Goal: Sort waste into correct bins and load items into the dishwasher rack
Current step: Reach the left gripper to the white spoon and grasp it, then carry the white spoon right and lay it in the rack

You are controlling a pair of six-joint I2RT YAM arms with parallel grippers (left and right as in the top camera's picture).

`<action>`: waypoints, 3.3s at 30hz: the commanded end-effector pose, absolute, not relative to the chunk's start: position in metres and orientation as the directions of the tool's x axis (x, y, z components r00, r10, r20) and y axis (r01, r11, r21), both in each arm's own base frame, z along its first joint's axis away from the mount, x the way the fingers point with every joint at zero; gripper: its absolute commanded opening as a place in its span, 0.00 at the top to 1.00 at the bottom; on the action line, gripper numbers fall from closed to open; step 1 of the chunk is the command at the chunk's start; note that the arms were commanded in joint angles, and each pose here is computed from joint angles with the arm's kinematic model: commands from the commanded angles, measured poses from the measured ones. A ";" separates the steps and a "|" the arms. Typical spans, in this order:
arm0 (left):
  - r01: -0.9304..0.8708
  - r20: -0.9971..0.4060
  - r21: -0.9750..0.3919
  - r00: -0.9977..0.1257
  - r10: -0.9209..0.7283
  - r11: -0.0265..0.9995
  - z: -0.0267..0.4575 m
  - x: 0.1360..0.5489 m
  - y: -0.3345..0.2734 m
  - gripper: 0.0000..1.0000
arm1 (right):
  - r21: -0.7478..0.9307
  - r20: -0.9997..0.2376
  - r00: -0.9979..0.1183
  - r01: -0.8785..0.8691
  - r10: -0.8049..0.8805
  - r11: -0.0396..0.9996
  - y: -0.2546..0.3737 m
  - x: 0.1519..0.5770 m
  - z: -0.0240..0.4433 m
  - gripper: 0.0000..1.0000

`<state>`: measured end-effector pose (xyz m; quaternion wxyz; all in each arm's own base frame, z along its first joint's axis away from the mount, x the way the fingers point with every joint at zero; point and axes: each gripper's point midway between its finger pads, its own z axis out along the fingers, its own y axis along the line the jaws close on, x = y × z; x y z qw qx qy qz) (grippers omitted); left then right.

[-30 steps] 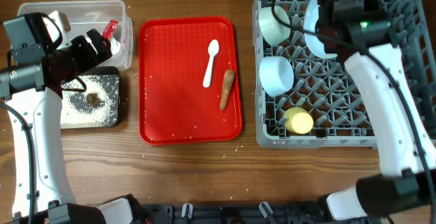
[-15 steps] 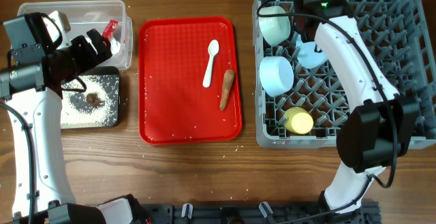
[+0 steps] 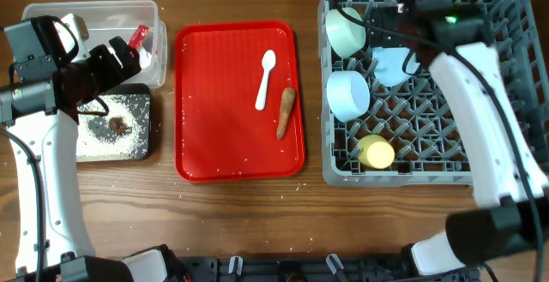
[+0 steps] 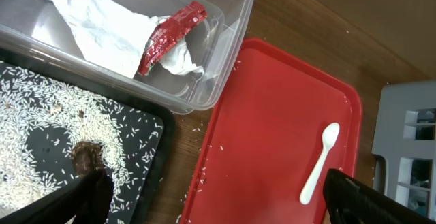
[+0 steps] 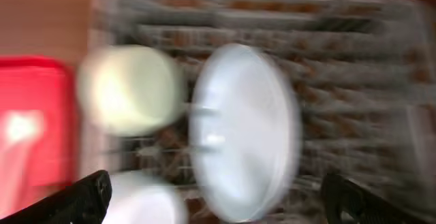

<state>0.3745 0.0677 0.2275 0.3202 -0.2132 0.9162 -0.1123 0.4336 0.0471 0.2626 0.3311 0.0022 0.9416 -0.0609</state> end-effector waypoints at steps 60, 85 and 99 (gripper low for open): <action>0.132 -0.573 0.013 -0.811 0.115 0.991 0.030 0.466 -0.204 0.19 | 0.237 -0.579 -0.777 0.131 0.248 0.963 0.058 0.370 0.307 0.00; 0.106 -0.497 0.035 -0.861 0.109 0.994 -0.005 0.455 -0.196 0.96 | 0.235 -0.558 -0.793 0.130 0.244 0.963 0.060 0.372 0.299 0.00; 0.150 -0.474 -0.124 -0.877 0.075 0.981 0.060 0.431 -0.214 0.96 | 0.233 -0.527 -0.821 0.108 0.219 0.967 0.066 0.380 0.284 0.00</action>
